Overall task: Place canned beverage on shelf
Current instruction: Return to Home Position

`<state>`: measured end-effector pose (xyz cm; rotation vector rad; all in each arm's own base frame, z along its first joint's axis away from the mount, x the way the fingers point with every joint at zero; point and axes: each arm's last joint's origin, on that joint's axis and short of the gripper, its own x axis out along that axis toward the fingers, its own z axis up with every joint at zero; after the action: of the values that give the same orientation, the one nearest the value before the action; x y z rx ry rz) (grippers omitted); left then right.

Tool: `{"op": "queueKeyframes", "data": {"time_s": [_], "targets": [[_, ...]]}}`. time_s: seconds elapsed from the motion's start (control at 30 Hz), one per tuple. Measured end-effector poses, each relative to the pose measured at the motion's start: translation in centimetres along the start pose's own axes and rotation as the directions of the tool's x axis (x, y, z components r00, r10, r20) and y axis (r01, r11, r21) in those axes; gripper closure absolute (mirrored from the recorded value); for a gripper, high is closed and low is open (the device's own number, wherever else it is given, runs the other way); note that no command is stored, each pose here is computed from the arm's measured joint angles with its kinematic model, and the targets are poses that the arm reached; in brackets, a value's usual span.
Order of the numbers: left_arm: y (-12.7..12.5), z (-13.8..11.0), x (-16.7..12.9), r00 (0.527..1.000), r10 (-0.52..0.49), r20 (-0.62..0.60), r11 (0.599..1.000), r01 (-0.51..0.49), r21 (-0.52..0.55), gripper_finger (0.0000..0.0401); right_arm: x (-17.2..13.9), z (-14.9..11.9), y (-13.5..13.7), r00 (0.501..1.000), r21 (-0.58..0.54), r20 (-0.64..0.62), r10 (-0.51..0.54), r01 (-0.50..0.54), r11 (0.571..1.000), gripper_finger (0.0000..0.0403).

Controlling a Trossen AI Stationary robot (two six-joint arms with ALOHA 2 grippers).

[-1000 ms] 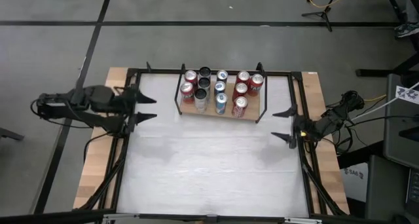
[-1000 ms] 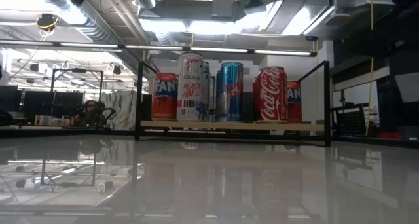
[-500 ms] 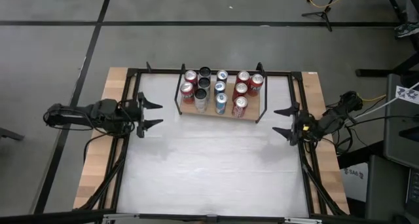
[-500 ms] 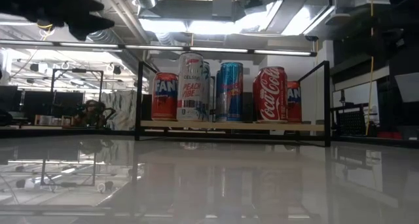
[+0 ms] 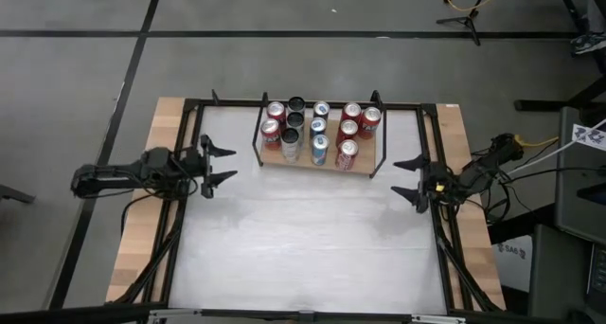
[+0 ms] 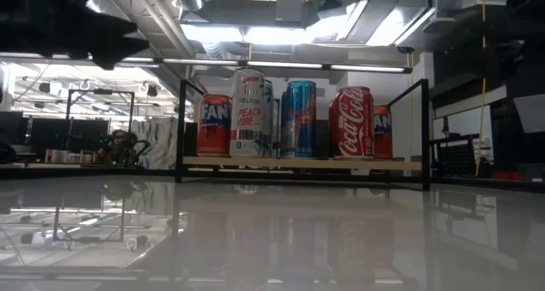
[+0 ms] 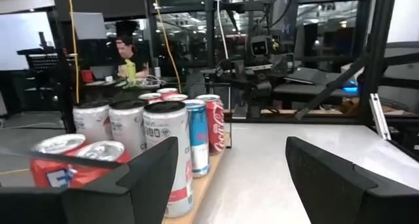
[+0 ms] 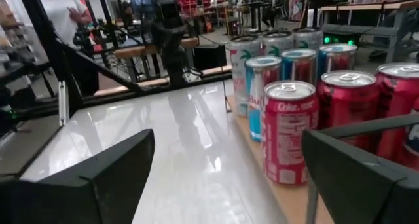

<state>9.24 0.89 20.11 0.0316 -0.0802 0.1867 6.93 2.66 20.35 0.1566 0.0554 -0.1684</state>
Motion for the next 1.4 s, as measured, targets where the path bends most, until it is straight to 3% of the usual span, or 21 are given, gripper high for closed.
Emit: {"op": "queueKeyframes", "data": {"time_s": [0.17, 0.57, 0.87, 1.0, 1.27, 1.4], "targets": [[0.1, -2.3, 0.4, 0.999, -0.016, 0.036, 0.999, 0.017, -0.028, 0.0125, 0.5, -0.9, 0.3, 0.999, 0.01, 0.036, 0.011, -0.011, 1.0, 0.0029], [0.7, -3.7, 0.4, 0.995, -0.02, -0.1, 0.999, 0.015, -0.05, 0.0125, 1.4, -3.2, 0.8, 0.992, -0.022, 0.12, 0.048, -0.046, 0.999, 0.0029], [0.7, -3.9, 0.5, 0.993, -0.014, -0.115, 0.997, 0.005, -0.075, 0.0125, 1.4, -3.2, 0.8, 0.992, -0.128, 0.118, 0.04, -0.024, 0.991, 0.0029], [0.7, -3.9, 0.5, 0.993, 0.001, -0.117, 0.999, -0.005, -0.033, 0.0125, 1.4, -3.2, 0.8, 0.992, -0.147, 0.117, 0.042, -0.025, 0.989, 0.0029], [0.8, -3.9, 0.5, 0.993, 0.005, -0.117, 0.999, -0.009, -0.038, 0.0125, 1.4, -3.2, 1.1, 0.982, -0.169, 0.107, 0.158, -0.139, 0.976, 0.0029], [0.8, -3.9, 0.5, 0.993, 0.005, -0.117, 0.999, -0.009, -0.038, 0.0125, 1.7, -3.1, 0.8, 0.981, -0.172, 0.114, 0.16, -0.139, 0.975, 0.0029]]}}
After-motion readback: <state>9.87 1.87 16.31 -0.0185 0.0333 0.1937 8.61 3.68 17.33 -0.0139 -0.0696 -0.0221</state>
